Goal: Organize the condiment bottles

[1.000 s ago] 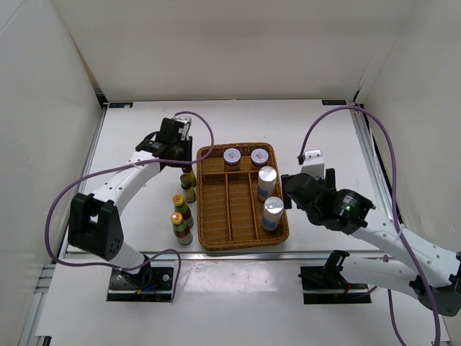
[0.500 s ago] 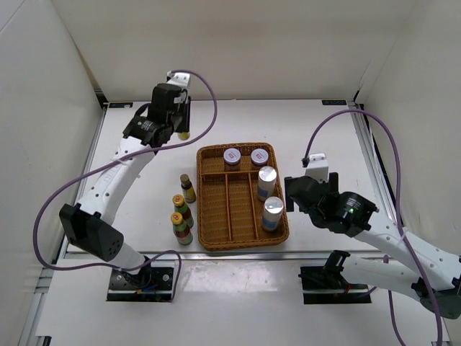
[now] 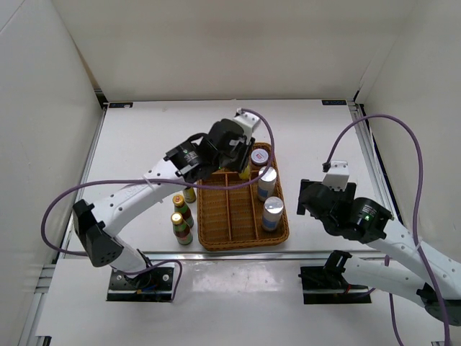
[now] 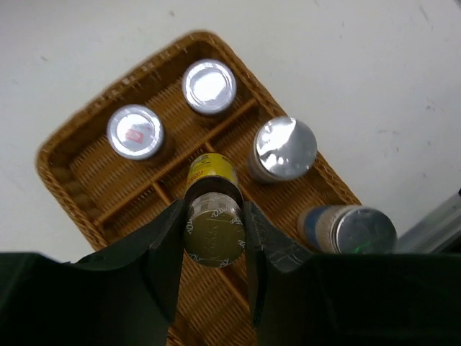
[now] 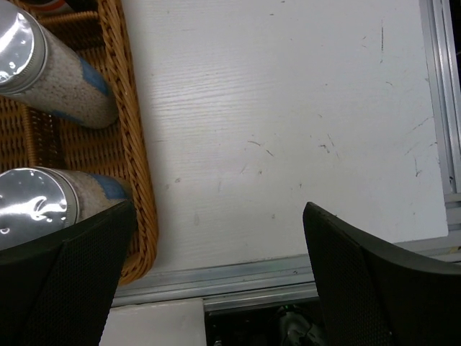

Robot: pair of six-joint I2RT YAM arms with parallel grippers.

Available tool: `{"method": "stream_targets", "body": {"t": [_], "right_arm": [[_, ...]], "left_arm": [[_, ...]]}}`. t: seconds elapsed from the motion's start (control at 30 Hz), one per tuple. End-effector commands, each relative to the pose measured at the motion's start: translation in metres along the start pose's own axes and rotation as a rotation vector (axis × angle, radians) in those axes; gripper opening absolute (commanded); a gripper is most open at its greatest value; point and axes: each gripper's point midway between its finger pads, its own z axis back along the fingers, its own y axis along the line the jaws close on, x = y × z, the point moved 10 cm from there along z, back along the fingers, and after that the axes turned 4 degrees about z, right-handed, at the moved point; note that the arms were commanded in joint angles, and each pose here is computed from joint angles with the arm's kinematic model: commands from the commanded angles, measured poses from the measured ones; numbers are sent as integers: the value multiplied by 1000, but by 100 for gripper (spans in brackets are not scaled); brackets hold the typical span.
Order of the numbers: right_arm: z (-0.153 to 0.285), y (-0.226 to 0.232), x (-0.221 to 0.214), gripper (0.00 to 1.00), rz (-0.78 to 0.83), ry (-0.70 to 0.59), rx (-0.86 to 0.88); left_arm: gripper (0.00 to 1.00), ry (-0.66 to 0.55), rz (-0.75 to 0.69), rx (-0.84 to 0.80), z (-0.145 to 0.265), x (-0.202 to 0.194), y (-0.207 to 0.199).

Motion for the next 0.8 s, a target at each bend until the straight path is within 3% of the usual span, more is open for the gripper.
{"method": "stream_targets", "body": {"t": [0.0, 0.57, 0.77], "right_arm": [[1, -6, -4, 100, -35, 4, -43], [17, -21, 2, 100, 6, 7, -6], [21, -24, 3, 100, 8, -3, 15]], "left_arm": [[11, 10, 64, 9, 0, -12, -7], [11, 154, 128, 60, -55, -78, -8], [20, 204, 130, 93, -70, -93, -8]]}}
